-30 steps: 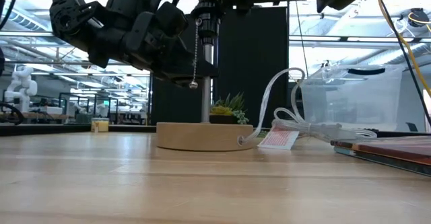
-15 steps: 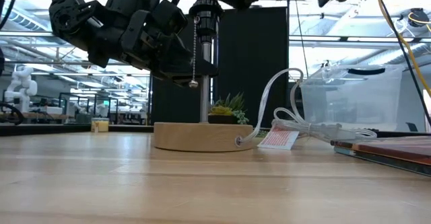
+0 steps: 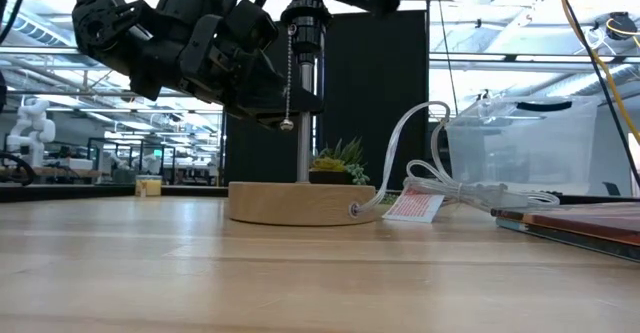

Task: Screw lightbulb
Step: Remove the white lightbulb from the silver lamp

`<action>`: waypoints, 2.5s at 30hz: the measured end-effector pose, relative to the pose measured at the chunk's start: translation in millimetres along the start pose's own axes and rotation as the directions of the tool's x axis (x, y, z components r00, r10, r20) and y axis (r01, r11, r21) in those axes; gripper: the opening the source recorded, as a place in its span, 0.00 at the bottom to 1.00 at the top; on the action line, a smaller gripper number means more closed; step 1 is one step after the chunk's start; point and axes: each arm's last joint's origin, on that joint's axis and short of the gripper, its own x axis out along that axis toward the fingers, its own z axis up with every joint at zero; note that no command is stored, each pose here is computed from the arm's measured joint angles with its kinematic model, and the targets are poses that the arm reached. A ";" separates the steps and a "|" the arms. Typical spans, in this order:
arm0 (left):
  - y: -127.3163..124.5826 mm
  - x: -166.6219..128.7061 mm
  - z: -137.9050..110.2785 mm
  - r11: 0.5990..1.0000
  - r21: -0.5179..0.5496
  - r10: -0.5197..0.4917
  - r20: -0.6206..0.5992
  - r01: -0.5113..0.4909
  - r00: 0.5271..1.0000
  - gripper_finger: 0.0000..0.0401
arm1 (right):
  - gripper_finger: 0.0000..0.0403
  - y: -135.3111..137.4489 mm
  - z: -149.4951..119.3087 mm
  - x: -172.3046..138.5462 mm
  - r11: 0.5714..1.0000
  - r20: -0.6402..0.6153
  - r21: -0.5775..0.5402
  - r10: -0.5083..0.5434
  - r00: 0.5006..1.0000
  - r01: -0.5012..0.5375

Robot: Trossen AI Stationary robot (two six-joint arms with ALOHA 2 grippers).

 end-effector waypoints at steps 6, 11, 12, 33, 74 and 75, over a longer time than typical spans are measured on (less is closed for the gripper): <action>0.1 0.0 0.1 1.000 -0.001 0.013 0.002 -0.013 1.000 0.11 | 0.76 3.4 2.5 -17.9 0.997 -0.082 0.053 0.062 0.995 -0.058; 0.6 0.0 0.2 0.999 -0.001 0.038 0.005 -0.038 0.999 0.11 | 0.75 10.1 -0.3 -15.4 0.999 -0.102 0.051 -0.012 0.995 0.018; 0.7 -0.1 0.2 0.999 -0.003 0.044 0.006 -0.044 0.999 0.11 | 0.75 11.6 -2.0 -14.3 0.997 -0.115 0.042 -0.060 0.992 0.065; 9.4 -1.7 1.3 0.948 -0.058 0.314 0.021 -0.313 0.949 0.11 | 0.75 42.4 -25.6 27.2 0.840 0.005 0.062 -0.540 0.842 0.539; 11.6 -2.4 1.5 0.924 -0.083 0.376 0.017 -0.374 0.926 0.11 | 0.47 20.0 -10.4 46.8 0.801 0.235 0.064 -0.592 0.771 0.595; 11.6 -2.4 1.4 0.924 -0.083 0.376 0.017 -0.374 0.926 0.11 | 0.46 20.0 -10.6 46.9 0.801 0.233 0.058 -0.591 0.772 0.596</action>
